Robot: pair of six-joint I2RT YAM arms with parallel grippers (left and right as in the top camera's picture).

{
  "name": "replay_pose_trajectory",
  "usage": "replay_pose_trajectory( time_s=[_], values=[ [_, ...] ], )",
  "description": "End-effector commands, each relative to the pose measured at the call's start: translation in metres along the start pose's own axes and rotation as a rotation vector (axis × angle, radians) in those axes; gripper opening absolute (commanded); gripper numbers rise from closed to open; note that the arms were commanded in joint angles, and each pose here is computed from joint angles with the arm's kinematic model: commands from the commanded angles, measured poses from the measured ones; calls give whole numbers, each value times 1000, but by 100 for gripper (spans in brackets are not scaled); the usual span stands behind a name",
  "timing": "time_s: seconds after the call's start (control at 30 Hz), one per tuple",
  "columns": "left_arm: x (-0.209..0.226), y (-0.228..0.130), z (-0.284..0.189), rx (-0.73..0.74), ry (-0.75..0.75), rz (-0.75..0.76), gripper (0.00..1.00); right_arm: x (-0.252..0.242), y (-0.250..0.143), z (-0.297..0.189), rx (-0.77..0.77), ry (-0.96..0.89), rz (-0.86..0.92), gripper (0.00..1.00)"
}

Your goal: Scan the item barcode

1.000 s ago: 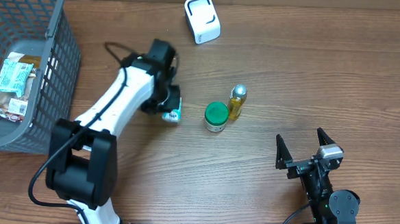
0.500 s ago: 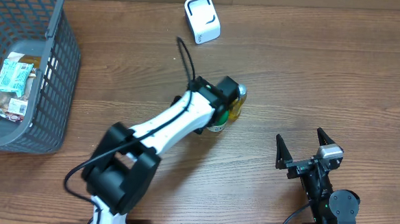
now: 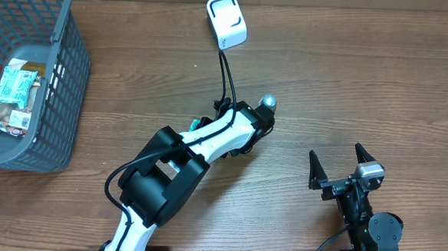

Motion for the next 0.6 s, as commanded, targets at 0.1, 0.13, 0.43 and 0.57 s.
replay_pose_trajectory(
  time_s=[0.1,0.13,0.43,0.57],
  values=[
    [-4,-1,-6,12,-63,-43,21,-2,-3,0,-1,-10,-6,100],
    [-3,0,-8,12,-75,-49,21,-2,-3,0,-1,-10,-6,100],
    [18,8,-44,-57,-205,-130,23,-2,-3,0,-1,-10,-6,100],
    [18,12,-57,-88,-325,-112,31,-2,-3,0,-1,-10,-6,100]
  ],
)
Point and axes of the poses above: each gripper's point midway between its finger pads, its own z axis out along the fingers, its own x axis along the line the jaws close on, y = z × x, the point moved 7 cm from there along -z, back along the fingers, and after that the axes turned 2 degrees about z, right-handed, at the moved point
